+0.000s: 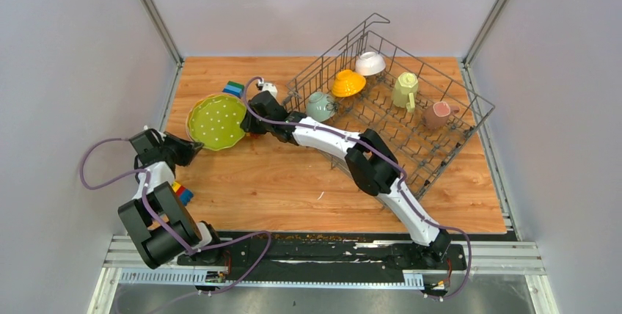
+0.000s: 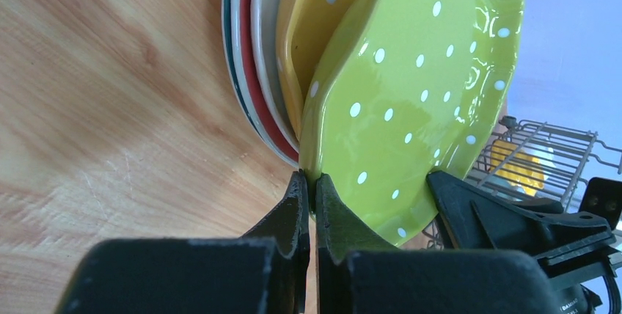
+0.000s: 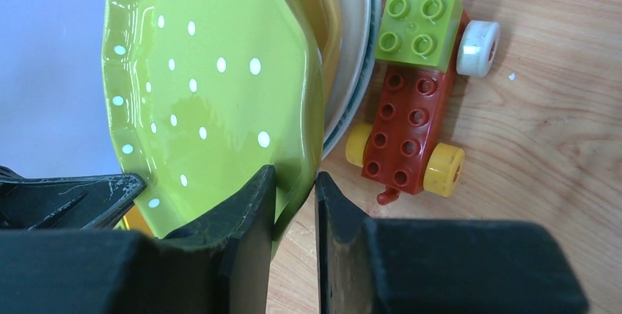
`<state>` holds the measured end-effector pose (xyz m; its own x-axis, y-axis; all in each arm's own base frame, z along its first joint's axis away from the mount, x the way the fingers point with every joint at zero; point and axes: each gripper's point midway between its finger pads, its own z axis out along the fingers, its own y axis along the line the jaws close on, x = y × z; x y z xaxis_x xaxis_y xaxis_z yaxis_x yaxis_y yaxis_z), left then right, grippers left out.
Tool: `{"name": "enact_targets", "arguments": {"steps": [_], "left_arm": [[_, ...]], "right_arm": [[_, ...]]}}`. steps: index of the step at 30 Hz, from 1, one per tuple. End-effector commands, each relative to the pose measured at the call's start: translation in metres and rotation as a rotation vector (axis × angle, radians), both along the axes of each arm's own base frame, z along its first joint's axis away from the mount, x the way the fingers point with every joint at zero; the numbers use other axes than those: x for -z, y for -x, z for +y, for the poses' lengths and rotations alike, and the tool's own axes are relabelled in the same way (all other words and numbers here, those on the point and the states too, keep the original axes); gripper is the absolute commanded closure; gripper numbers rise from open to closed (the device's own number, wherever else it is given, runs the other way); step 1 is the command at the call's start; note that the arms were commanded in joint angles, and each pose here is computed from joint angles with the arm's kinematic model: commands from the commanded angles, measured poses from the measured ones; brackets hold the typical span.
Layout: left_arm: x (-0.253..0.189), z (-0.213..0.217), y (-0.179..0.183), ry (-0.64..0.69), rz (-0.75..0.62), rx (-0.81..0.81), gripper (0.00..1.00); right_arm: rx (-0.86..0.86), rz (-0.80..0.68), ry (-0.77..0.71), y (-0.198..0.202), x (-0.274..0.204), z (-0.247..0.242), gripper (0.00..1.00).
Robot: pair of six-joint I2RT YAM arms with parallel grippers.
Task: Load the mixed dishes into the dish rack
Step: Pick up the plate at the center of the board.
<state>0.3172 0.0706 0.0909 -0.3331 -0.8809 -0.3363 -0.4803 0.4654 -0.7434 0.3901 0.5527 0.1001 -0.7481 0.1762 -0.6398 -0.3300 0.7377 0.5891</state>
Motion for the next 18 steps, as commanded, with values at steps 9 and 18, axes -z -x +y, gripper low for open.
{"name": "enact_targets", "arguments": {"steps": [9,18], "left_arm": [[-0.056,0.006,-0.018,-0.122,-0.177,0.052,0.44],[-0.045,0.007,-0.009,-0.135,-0.124,0.040,0.29]], "right_arm": [[-0.168,-0.164,-0.149,0.033,-0.111,0.011,1.00],[-0.186,-0.137,-0.177,0.041,-0.127,0.005,1.00]]}}
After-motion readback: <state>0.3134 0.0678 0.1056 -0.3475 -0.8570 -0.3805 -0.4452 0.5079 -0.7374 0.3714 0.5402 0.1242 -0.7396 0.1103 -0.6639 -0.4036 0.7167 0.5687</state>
